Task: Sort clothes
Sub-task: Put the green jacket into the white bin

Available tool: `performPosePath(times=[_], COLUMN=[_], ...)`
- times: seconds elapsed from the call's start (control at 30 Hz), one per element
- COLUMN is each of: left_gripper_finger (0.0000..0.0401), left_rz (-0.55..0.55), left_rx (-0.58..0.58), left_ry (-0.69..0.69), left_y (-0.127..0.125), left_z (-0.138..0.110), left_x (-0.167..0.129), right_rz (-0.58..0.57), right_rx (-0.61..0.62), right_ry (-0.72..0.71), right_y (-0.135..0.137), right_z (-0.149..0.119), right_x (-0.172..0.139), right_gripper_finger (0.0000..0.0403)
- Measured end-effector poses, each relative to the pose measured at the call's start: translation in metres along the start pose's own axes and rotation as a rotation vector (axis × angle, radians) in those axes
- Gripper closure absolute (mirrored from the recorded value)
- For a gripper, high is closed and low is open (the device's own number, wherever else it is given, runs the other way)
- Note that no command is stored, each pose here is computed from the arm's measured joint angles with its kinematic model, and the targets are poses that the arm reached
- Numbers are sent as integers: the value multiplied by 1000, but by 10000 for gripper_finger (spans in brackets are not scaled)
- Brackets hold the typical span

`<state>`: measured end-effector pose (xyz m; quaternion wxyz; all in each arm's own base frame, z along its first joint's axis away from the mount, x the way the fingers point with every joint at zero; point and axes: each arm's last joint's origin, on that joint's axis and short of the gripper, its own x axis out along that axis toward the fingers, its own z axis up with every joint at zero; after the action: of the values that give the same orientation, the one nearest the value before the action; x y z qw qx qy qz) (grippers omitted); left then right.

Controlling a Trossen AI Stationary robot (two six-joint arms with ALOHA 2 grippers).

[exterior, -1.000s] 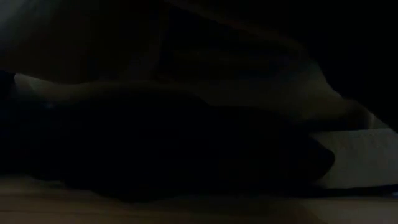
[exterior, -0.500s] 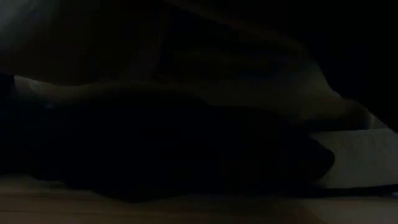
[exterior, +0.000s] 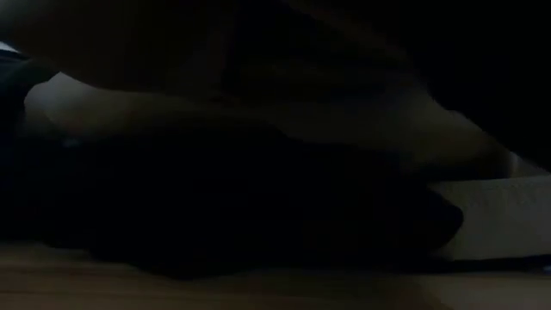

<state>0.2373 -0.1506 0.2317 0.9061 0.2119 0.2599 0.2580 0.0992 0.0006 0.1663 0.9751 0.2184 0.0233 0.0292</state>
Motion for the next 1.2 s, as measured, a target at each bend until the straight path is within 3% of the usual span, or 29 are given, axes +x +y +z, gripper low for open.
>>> performPosePath(times=[0.13,0.47,0.6,0.7,0.9,1.0,1.2], left_gripper_finger=[242,242,242,236,195,180,175], left_rz=[36,-38,-104,-235,-332,-368,-416], left_rx=[14,-49,-118,-189,-182,-159,-202], left_ry=[4,45,65,90,99,135,189], left_y=[12,54,63,66,74,82,109], left_z=[21,52,54,54,55,58,66], left_x=[16,40,46,53,61,51,1], right_rz=[0,0,0,0,0,0,0], right_rx=[0,0,0,0,0,0,0], right_ry=[0,0,0,0,0,0,0], right_y=[0,0,0,0,0,0,0], right_z=[0,0,0,0,0,0,0], right_x=[0,0,0,0,0,0,0], right_gripper_finger=[166,166,166,166,166,166,166])
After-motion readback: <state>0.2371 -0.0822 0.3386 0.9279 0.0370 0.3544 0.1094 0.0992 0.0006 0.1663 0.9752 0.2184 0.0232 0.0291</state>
